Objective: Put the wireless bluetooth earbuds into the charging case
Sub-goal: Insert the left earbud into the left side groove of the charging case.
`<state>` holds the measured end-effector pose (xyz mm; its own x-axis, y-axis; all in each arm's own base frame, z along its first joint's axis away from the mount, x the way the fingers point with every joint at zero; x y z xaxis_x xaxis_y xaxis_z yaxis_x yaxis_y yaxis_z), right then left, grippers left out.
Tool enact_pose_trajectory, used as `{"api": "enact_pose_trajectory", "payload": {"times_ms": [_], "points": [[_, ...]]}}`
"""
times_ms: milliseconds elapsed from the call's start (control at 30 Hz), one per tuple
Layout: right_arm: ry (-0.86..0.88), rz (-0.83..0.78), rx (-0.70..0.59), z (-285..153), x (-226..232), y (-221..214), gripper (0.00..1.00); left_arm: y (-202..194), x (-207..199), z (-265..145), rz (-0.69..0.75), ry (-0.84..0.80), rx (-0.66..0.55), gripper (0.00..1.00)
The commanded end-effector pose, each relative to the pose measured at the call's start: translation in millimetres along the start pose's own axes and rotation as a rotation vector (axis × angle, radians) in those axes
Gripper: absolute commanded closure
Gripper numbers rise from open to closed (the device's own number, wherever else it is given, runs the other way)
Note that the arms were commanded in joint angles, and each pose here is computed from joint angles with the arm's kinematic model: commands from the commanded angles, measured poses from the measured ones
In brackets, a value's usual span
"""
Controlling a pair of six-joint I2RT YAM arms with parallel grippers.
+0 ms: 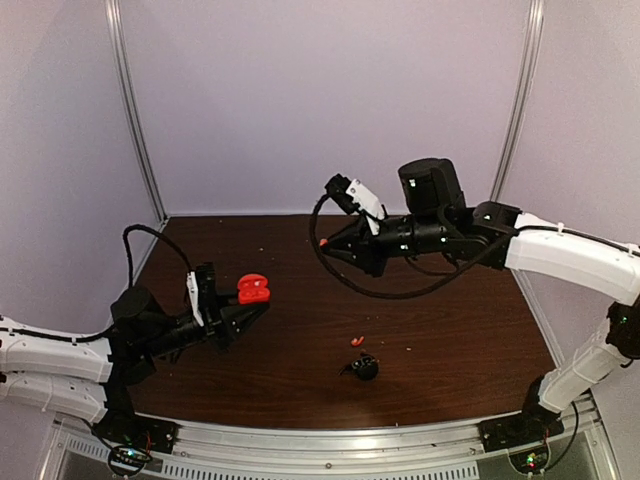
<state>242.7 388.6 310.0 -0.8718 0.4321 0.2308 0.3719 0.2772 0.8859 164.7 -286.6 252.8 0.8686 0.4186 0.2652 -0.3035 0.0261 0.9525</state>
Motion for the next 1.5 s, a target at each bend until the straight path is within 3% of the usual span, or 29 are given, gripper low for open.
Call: {"api": "enact_pose_trajectory", "payload": {"times_ms": [0, 167, 433, 1467], "points": [[0.192, -0.087, -0.203, -26.5, 66.9, 31.8, 0.90, 36.4, -9.1, 3.8, 0.102, -0.083, -0.154, 0.99], [0.321, -0.161, -0.292, -42.3, 121.8, 37.1, 0.90, 44.5, -27.2, 15.3, 0.133, -0.225, -0.181, 0.99], [0.408, -0.183, -0.312, -32.9, 164.4, 26.8, 0.90, 57.5, -32.6, 14.4, 0.130, -0.264, -0.250, 0.99], [0.199, -0.058, -0.312, 23.1, 144.4, 17.6, 0.90, 55.6, -8.1, 19.8, 0.083, -0.096, -0.236, 1.00]]}}
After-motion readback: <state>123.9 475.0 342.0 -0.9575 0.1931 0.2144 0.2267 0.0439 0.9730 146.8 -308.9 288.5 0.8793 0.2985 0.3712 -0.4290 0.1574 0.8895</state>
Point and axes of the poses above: each gripper's point midway between its finger pads, its own z axis out along the fingers, its own x axis along the line the jaws close on, y = z × x, the point moved 1 cm from there along -z, back along the fingers, and after that the axes turned 13 degrees about z, right-handed, at the moved point
